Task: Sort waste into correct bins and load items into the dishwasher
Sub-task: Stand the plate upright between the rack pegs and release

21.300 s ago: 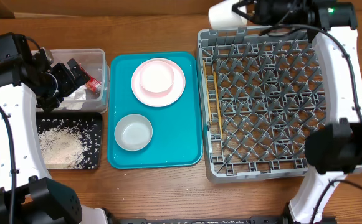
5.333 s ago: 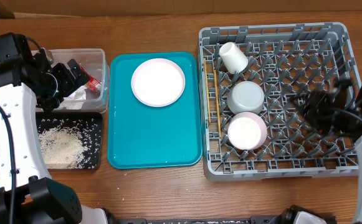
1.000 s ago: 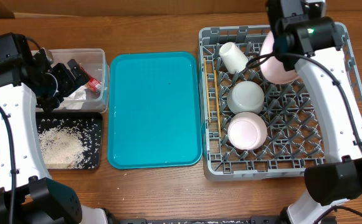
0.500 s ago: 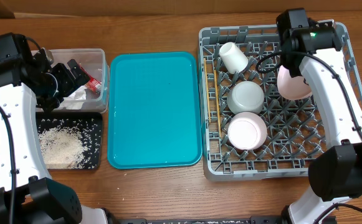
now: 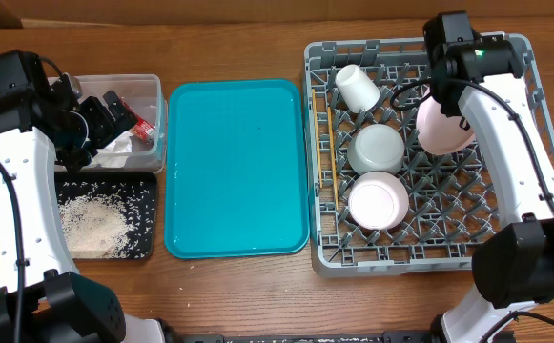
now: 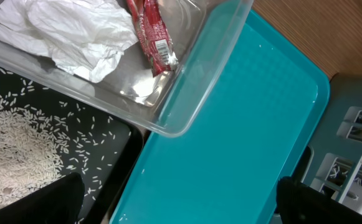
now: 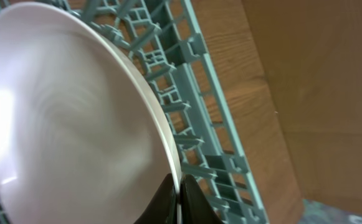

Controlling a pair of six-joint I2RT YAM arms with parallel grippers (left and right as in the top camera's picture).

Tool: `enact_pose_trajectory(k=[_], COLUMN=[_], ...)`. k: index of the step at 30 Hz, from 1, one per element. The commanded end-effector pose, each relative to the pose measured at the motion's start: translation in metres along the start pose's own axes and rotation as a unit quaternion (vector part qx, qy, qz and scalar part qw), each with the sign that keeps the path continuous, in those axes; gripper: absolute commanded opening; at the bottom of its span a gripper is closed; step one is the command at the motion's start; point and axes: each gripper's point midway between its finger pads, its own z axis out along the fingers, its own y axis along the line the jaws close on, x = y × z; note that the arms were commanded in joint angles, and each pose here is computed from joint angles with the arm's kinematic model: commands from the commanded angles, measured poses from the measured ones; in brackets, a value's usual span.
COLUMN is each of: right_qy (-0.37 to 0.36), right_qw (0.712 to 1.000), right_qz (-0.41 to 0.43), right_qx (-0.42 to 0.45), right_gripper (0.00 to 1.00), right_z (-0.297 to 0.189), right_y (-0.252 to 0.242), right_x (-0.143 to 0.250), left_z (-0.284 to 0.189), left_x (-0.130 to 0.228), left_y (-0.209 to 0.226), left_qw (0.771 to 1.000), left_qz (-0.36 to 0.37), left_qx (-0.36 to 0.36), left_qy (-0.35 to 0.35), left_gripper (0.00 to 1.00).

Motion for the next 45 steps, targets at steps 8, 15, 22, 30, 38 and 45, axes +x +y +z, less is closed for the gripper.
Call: enact_pose_trajectory(k=[8, 15, 22, 30, 38, 45], right_qy=[-0.018, -0.017, -0.048, -0.084, -0.061, -0.061], right_qw=[0.995, 0.994, 0.992, 0.938, 0.898, 0.898], right_qz=[0.024, 0.023, 0.030, 0.042, 0.024, 0.024], right_qx=[-0.097, -0.103, -0.116, -0.332, -0.434, -0.434], right_gripper=[0.04, 0.46, 0.51, 0.66, 1.00, 1.00], right_z=[-0.011, -0.012, -0.029, -0.113, -0.138, -0.138], right_y=[0.040, 0.042, 0.036, 0.076, 0.104, 0.104], right_x=[-0.012, -0.011, -0.031, -0.058, -0.050, -0.050], left_z=[-0.012, -0.012, -0.012, -0.012, -0.012, -0.012], left_x=[-0.004, -0.004, -0.004, -0.004, -0.004, -0.004], left_y=[-0.006, -0.006, -0.006, -0.006, -0.006, -0.006], left_qw=[1.000, 1.000, 1.000, 1.000, 1.000, 1.000], left_qz=[0.018, 0.018, 0.018, 0.018, 0.018, 0.018], left_qx=[0.004, 0.004, 0.004, 0.004, 0.004, 0.004], left_qy=[-0.018, -0.019, -0.018, -0.018, -0.018, -0.018], left_gripper=[1.00, 1.00, 1.00, 1.00, 1.00, 1.00])
